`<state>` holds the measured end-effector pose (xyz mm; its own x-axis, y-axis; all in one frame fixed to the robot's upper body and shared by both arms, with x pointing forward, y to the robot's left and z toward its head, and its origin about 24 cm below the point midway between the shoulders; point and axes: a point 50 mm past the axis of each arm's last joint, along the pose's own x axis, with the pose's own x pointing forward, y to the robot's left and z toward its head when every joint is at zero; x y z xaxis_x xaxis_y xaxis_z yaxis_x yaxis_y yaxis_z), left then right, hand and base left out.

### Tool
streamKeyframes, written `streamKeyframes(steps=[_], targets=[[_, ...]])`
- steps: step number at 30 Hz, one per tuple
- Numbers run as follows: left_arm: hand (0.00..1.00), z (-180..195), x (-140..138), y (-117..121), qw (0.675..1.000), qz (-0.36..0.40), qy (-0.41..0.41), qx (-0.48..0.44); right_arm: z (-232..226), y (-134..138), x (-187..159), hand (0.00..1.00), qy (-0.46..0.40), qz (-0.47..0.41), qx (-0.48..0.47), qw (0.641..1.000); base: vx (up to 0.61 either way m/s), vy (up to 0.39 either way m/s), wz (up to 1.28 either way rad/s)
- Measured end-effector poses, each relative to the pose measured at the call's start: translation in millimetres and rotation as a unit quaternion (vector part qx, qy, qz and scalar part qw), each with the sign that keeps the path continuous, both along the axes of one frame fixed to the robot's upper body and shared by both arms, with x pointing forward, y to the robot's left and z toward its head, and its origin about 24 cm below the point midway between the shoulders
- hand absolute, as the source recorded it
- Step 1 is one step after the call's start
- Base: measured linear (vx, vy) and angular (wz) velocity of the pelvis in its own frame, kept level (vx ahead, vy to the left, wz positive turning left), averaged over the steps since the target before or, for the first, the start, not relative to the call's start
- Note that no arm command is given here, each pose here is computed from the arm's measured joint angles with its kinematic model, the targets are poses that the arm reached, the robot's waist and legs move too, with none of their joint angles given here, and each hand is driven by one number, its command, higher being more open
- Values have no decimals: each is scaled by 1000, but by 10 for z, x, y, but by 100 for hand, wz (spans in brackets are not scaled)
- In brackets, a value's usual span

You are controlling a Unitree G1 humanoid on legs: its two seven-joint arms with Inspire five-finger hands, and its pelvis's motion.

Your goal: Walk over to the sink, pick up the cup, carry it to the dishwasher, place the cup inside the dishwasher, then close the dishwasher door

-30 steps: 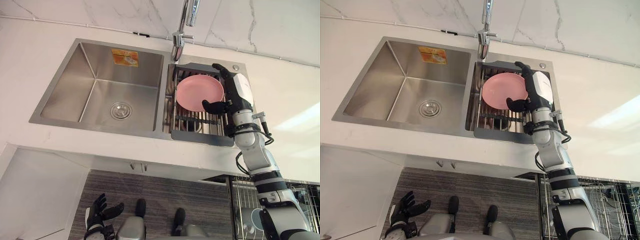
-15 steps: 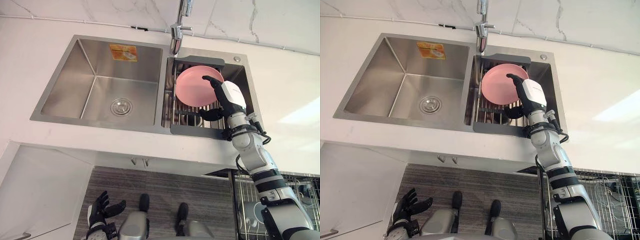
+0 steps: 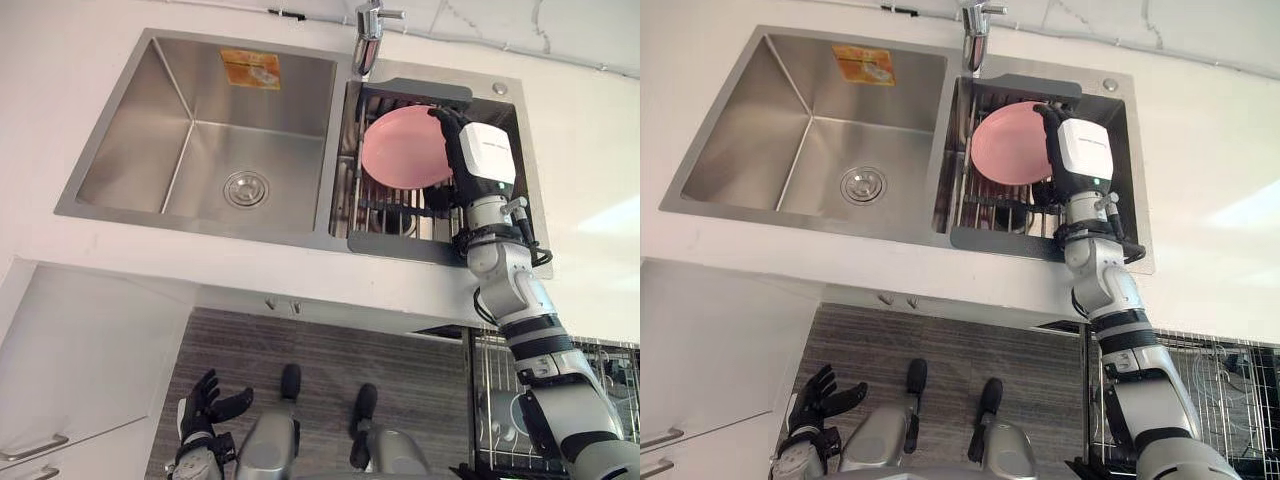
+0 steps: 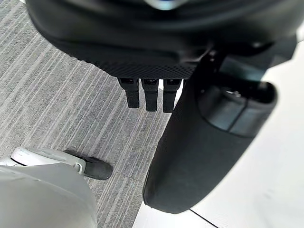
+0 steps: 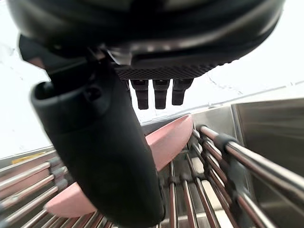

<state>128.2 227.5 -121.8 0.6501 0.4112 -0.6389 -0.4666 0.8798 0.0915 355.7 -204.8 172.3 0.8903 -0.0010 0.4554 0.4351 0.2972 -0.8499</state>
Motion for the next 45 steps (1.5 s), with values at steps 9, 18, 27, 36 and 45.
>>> streamKeyframes(steps=[9, 18, 27, 36, 45], targets=[[90, 28, 149, -107, 1000, 1, -21, -17, 141, -17, 127, 30, -13, -19, 1, 1000, -3, 0, 2], [90, 63, 230, -112, 999, 4, -37, -21, 293, 57, 118, 30, -49, 6, 6, 999, -4, -3, -1], [90, 60, 208, -102, 999, 1, -35, -19, 490, 11, -395, 30, -161, 49, 10, 986, 46, 13, -6], [90, -31, -14, -15, 1000, -17, 10, -2, 209, -138, -1007, 30, -176, 53, 22, 983, 34, 20, -33], [90, -138, -204, -34, 998, -33, 56, 0, -190, -608, -1452, 30, -141, -79, 86, 983, -28, -13, -35]])
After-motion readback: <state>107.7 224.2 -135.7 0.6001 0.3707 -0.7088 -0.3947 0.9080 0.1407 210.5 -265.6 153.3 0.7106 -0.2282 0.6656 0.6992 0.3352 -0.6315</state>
